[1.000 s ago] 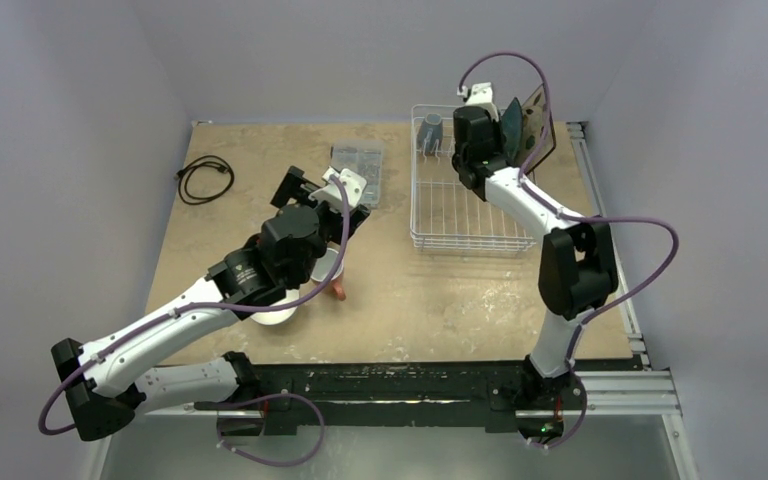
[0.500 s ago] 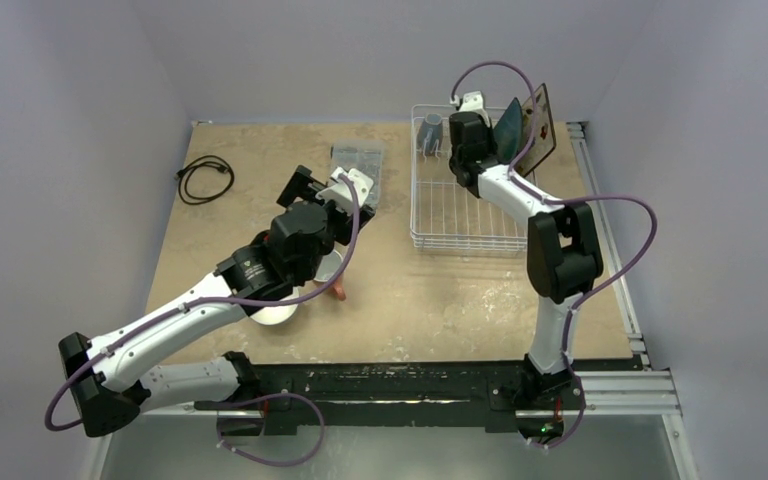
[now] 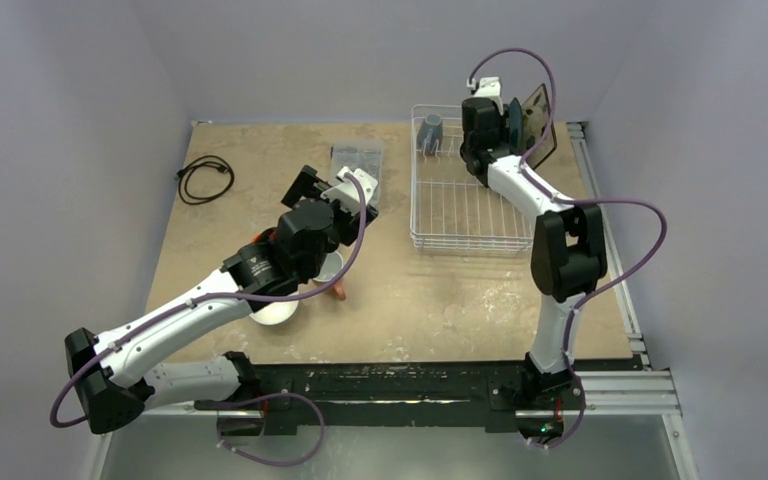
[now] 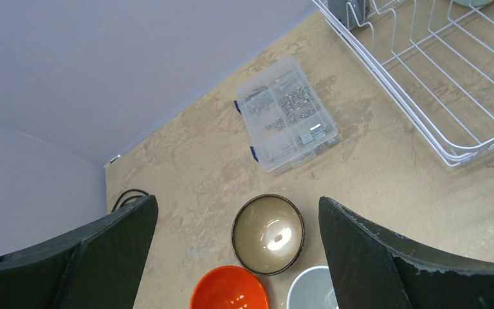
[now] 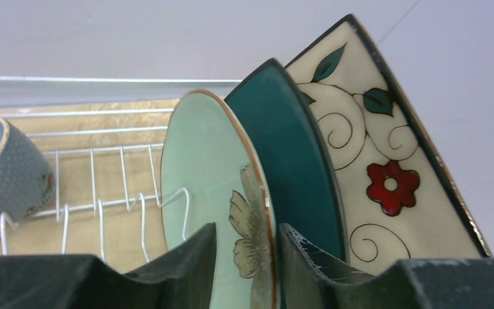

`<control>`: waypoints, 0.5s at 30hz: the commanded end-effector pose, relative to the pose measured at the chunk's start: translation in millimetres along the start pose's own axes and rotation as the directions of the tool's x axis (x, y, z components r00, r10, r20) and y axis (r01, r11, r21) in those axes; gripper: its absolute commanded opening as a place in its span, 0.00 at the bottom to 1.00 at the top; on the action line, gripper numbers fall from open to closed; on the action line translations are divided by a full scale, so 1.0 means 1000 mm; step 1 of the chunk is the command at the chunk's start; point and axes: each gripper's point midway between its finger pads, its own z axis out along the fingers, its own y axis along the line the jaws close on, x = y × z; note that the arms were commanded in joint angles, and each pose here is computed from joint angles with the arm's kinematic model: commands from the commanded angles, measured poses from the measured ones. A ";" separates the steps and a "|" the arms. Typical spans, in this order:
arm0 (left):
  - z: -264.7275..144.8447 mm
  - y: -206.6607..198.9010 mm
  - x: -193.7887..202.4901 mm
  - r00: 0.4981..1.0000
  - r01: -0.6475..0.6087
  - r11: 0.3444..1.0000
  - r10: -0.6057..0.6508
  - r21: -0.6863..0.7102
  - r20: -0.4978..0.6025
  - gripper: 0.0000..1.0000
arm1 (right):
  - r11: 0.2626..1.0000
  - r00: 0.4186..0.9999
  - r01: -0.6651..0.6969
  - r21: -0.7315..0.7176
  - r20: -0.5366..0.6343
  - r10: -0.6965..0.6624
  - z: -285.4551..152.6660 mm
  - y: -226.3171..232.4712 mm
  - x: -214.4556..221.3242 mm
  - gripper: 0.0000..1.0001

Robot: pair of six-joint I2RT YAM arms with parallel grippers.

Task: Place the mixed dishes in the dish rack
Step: Insert the plate into the dish rack.

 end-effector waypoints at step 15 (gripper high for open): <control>0.006 0.007 -0.006 0.999 0.032 0.999 -0.032 -0.026 0.008 0.94 | 0.827 0.957 -0.220 -0.518 0.048 0.285 -0.165 0.026 -0.056 0.60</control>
